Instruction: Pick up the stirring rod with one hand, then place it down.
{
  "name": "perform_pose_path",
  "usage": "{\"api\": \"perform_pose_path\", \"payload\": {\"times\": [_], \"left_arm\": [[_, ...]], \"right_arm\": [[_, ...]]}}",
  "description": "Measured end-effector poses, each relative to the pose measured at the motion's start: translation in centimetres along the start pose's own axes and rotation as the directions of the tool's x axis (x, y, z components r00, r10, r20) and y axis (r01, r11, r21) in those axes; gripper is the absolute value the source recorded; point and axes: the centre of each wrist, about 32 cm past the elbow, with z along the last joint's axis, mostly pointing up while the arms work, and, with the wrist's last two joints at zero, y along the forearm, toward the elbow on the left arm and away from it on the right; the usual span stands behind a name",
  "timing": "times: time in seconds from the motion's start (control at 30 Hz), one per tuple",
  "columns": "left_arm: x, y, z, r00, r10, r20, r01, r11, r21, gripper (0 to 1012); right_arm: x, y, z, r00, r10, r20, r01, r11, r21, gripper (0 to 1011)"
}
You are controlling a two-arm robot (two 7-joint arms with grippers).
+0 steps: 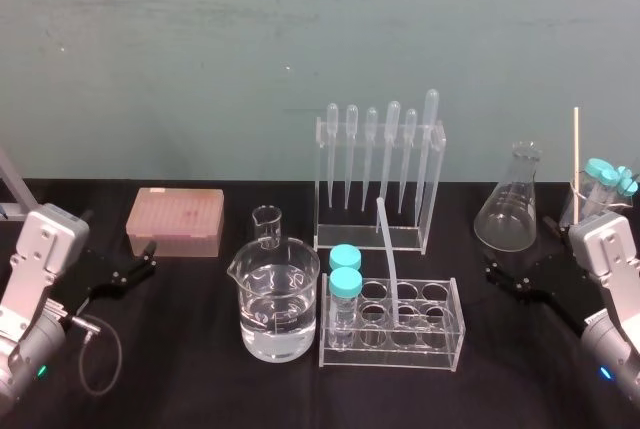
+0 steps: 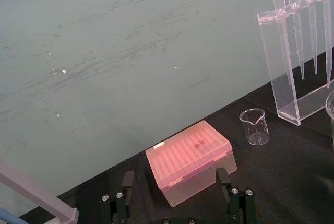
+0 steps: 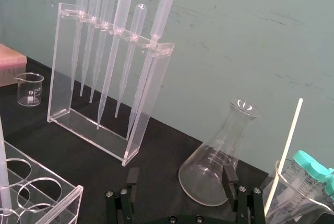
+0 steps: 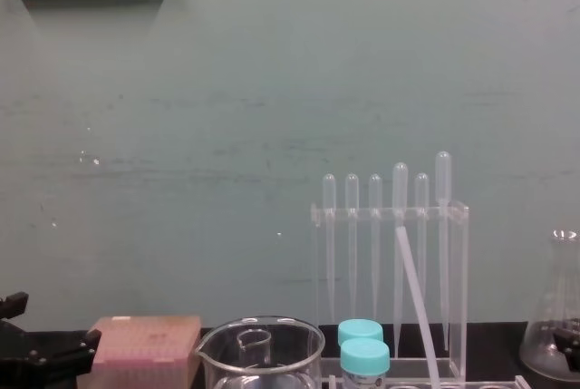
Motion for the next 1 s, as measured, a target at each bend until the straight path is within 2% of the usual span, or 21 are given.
{"api": "perform_pose_path", "payload": {"times": [1.0], "left_arm": [[0.0, 0.0, 0.0, 1.0, 0.0, 0.0, 0.0, 1.0, 0.0, 1000]], "right_arm": [[0.0, 0.0, 0.0, 1.0, 0.0, 0.0, 0.0, 1.0, 0.0, 1004]]}}
